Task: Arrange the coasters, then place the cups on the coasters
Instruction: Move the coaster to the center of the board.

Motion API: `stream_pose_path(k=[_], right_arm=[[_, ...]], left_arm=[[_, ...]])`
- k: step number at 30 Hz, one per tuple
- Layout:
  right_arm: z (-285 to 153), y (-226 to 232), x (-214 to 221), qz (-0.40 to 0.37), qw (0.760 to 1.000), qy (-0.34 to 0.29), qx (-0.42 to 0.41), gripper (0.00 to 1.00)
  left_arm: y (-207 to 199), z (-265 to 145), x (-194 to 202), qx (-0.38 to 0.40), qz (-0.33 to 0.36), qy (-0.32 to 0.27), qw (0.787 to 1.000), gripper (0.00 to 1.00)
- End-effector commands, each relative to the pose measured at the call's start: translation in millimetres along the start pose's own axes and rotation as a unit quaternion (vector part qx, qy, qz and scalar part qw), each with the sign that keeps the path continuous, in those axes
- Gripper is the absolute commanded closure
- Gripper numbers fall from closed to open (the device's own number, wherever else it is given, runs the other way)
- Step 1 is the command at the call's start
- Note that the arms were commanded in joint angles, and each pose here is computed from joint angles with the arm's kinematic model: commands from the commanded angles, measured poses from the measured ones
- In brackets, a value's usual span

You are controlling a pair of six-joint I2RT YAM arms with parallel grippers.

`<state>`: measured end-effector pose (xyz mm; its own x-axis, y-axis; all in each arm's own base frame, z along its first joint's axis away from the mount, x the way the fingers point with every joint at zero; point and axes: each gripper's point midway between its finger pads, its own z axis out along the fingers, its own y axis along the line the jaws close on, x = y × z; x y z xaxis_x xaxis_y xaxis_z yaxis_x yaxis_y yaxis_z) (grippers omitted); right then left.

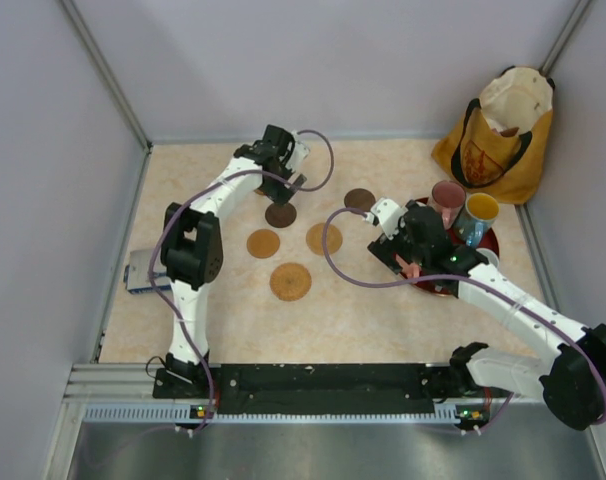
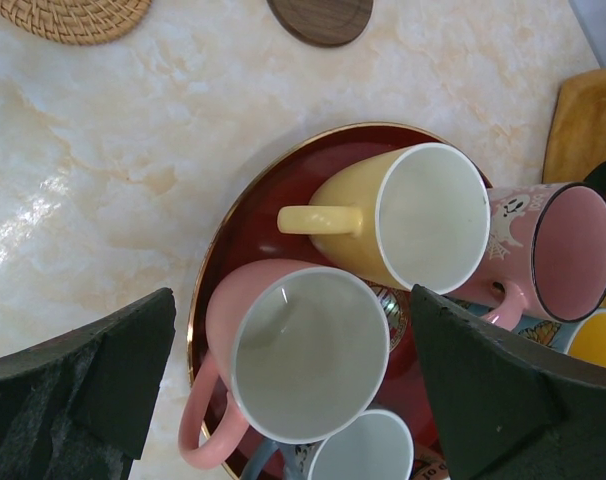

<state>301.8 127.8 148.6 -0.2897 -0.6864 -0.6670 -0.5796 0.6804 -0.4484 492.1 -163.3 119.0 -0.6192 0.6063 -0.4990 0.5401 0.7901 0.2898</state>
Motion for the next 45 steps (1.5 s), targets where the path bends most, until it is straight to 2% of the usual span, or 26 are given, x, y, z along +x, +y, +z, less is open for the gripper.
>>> stream_pose_path(k=[1, 6, 15, 32, 45], right_arm=[[-1.7, -6.3, -7.6, 0.0, 1.0, -0.02, 0.011, 0.01], [-1.0, -5.4, -7.2, 0.0, 1.0, -0.019, 0.009, 0.01], [-1.8, -5.9, -7.8, -0.001, 1.0, -0.021, 0.011, 0.01], [-2.4, -6.9, -6.9, -0.002, 1.0, -0.02, 0.013, 0.01], [-0.5, -6.0, -5.6, -0.005, 1.0, -0.016, 0.012, 0.01]], left_arm=[[7.7, 17.4, 35.8, -0.024, 0.044, 0.068, 0.996, 0.05], [-10.6, 20.5, 53.1, 0.019, 0.037, 0.1, 0.994, 0.05], [-36.9, 15.5, 56.6, 0.098, -0.007, 0.102, 0.99, 0.05], [-49.1, 44.5, 68.5, 0.119, -0.033, 0.132, 0.984, 0.07], [-58.8, 56.5, 55.9, 0.143, -0.045, 0.119, 0.982, 0.17]])
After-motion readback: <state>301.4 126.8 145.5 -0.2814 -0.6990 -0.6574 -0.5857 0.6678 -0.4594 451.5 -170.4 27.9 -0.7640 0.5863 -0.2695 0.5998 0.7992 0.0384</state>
